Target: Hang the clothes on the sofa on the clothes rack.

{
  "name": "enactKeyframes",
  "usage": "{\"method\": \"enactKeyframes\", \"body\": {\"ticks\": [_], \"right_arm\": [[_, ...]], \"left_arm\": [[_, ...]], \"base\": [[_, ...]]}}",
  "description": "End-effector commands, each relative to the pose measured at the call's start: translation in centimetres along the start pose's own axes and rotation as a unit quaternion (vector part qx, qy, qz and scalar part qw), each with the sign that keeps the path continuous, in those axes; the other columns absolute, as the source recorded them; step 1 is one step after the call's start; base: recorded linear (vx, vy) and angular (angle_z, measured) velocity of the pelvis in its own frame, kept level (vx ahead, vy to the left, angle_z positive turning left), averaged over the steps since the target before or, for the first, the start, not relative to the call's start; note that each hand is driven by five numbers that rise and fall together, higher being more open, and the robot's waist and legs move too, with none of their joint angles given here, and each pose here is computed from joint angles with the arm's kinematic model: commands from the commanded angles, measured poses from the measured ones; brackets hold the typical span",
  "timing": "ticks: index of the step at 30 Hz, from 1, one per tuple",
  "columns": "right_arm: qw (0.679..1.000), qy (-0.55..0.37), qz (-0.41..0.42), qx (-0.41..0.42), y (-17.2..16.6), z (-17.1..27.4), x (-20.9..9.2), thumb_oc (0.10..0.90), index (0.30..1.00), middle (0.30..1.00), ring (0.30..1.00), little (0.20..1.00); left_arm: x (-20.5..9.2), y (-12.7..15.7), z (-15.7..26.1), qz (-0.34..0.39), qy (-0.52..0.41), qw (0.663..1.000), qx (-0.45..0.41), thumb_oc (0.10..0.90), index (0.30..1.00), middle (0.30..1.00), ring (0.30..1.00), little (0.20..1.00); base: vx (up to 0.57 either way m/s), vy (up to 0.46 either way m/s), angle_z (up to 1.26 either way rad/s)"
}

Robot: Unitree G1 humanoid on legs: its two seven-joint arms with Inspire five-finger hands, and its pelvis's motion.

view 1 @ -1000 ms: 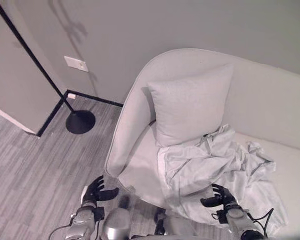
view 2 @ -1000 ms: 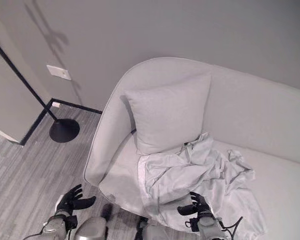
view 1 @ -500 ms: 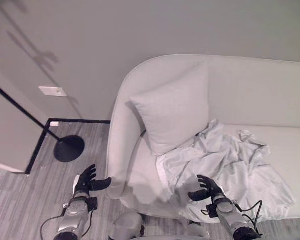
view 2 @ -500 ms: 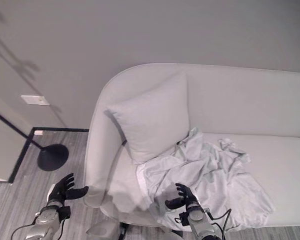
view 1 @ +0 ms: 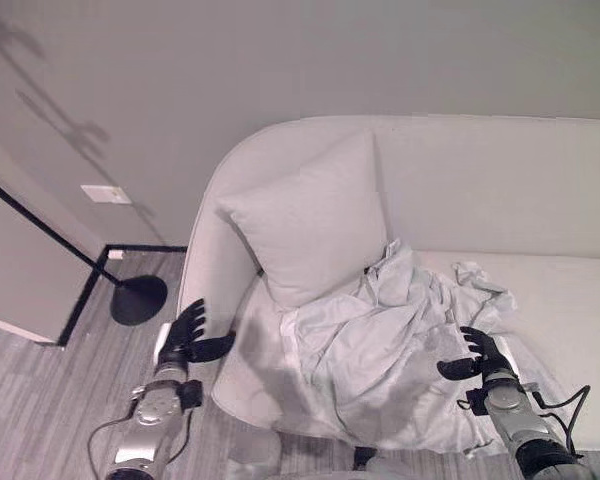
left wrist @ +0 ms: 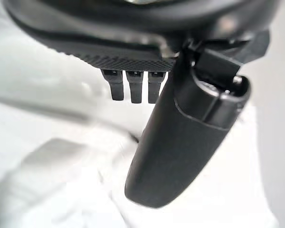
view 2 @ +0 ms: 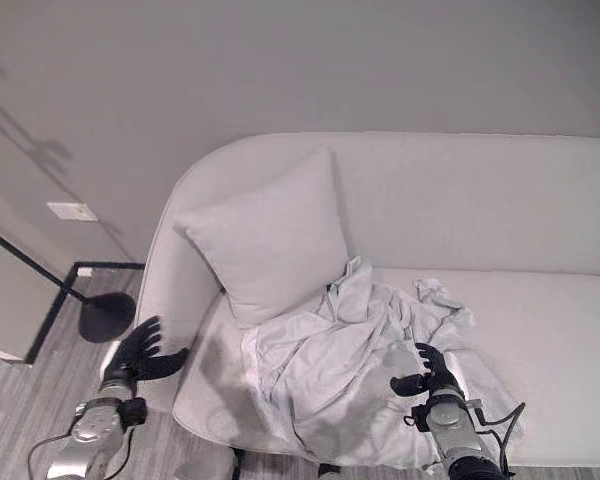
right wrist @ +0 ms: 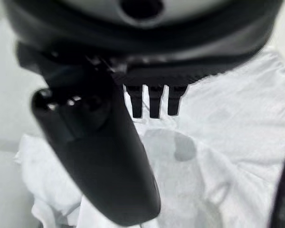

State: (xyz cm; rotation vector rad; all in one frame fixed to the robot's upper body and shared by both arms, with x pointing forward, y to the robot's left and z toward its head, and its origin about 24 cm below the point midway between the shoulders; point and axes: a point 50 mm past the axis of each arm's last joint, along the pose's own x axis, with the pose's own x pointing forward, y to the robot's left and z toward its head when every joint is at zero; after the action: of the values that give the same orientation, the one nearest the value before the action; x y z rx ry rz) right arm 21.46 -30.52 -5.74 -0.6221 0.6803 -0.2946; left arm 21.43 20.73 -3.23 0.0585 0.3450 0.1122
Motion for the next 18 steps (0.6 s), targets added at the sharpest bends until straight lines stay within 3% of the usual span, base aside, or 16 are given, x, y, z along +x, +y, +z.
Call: {"method": "enactKeyframes", "body": {"ticks": [1,6,18], "right_arm": [[0.995,-0.103,-0.019,-0.002,-0.4,6.0,1.0,0.800,0.900,0.900,0.900,0.900],[0.990,-0.140,0.005,0.019,1.4,7.6,0.2,0.800,0.900,0.900,0.900,0.900],[0.974,-0.227,-0.007,-0.002,-0.2,12.9,0.2,0.800,0.900,0.900,0.900,0.900]], "left_arm": [[1.8,0.9,8.0,0.011,-0.176,0.983,0.041,0.800,0.900,0.900,0.900,0.900],[1.8,0.9,10.7,-0.006,-0.222,0.970,0.100,0.800,0.900,0.900,0.900,0.900],[0.9,3.9,12.0,0.048,-0.255,0.958,0.126,0.800,0.900,0.900,0.900,0.900]], "base": [[0.23,0.164,-0.67],[0.07,-0.076,-0.22],[0.10,-0.502,-0.03]]}}
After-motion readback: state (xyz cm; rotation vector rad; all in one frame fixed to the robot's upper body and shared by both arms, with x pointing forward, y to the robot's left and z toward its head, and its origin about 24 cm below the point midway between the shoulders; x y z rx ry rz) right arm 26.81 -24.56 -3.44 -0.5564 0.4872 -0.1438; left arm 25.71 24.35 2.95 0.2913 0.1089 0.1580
